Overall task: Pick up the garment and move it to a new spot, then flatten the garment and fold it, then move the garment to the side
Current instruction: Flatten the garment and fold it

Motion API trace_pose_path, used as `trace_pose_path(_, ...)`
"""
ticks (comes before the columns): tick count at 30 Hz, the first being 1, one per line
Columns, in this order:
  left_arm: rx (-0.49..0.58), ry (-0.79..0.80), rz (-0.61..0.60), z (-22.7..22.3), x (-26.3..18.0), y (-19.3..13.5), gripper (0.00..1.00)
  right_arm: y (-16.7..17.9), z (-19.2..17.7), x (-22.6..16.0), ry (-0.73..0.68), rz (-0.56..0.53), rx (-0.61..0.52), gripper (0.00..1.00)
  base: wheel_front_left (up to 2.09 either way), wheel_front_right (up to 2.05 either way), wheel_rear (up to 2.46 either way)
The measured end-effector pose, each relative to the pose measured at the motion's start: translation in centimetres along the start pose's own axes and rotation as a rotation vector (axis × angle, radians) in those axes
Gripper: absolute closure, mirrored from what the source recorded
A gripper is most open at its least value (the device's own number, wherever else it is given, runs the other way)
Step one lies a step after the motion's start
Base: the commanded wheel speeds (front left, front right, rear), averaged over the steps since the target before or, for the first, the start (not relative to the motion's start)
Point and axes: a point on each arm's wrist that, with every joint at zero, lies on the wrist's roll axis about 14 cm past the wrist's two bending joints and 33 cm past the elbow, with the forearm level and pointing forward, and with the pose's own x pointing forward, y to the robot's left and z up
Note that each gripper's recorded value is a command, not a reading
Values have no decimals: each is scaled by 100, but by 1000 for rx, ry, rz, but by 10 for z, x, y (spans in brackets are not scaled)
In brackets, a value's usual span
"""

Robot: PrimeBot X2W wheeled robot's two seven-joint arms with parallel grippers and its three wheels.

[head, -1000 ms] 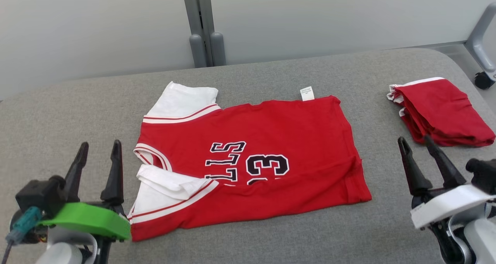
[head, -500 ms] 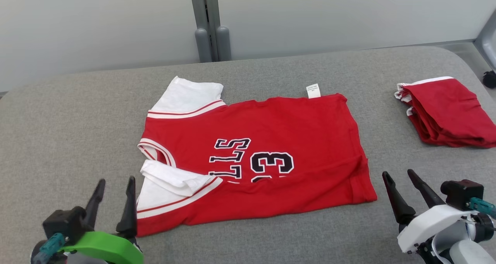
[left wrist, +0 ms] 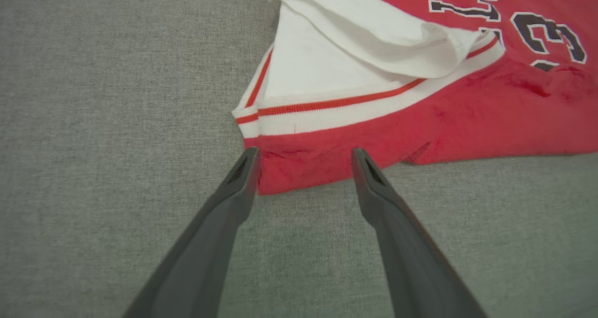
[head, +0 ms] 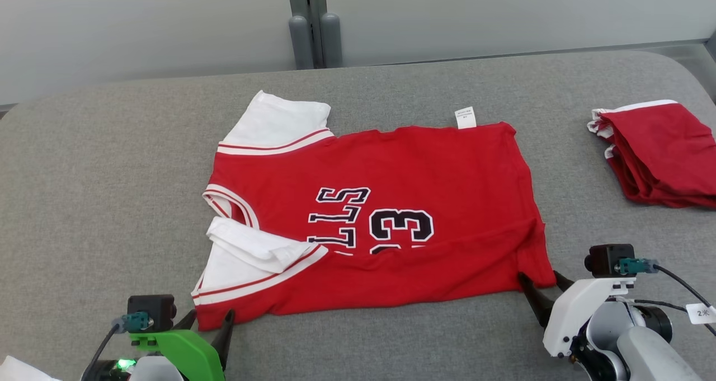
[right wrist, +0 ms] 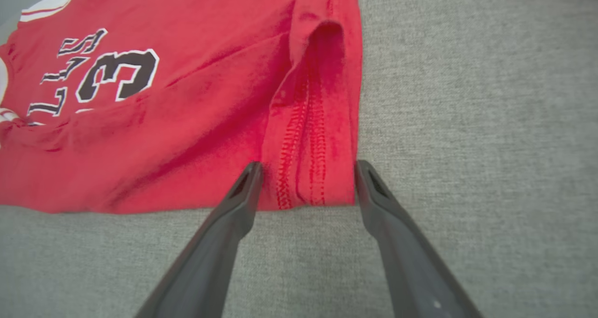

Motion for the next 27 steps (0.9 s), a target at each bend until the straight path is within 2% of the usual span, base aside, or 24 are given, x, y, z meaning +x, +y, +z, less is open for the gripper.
trace_pose_path(6, 10, 49, 10, -3, 10, 6, 0, 0, -4, 8, 38, -2, -6, 0, 0, 0, 0)
trace_pose_path(9, -5, 122, 5, -17, 13, 7, 0, -4, -5, 9, 46, -14, -18, 0, 0, 0, 0)
trace_pose_path(11, -4, 143, 11, -20, 15, 9, 0, -5, -7, 9, 56, -17, -19, 5, 0, 0, 0)
trace_pose_path(13, -13, 141, 15, -18, 17, 11, 0, -6, -7, 9, 58, -21, -19, 20, 0, 0, 0)
trace_pose_path(14, -15, 140, 17, -18, 19, 11, 0, -5, -8, 9, 63, -20, -18, 51, 0, 0, 0)
trace_pose_path(15, -18, 138, 19, -17, 19, 12, 0, -5, -8, 9, 65, -20, -18, 56, 0, 0, 0)
trace_pose_path(17, -32, 141, 28, -18, 20, 14, 0, -4, -10, 10, 71, -15, -16, 73, 0, 0, 0)
trace_pose_path(18, -39, 148, 29, -20, 20, 14, 26, -3, -10, 10, 72, -13, -17, 100, 0, 0, 0)
trace_pose_path(19, -44, 155, 30, -21, 20, 15, 62, -2, -11, 10, 74, -10, -18, 100, 0, 0, 0)
trace_pose_path(20, -52, 156, 32, -21, 20, 16, 87, 0, -11, 10, 78, -6, -18, 100, 0, 0, 0)
trace_pose_path(21, -57, 157, 36, -21, 20, 18, 100, 1, -11, 9, 77, -2, -16, 100, 0, 0, 0)
trace_pose_path(27, -58, 132, 24, -16, 16, 17, 100, 3, -6, 4, 50, 6, -26, 100, 0, 0, 0)
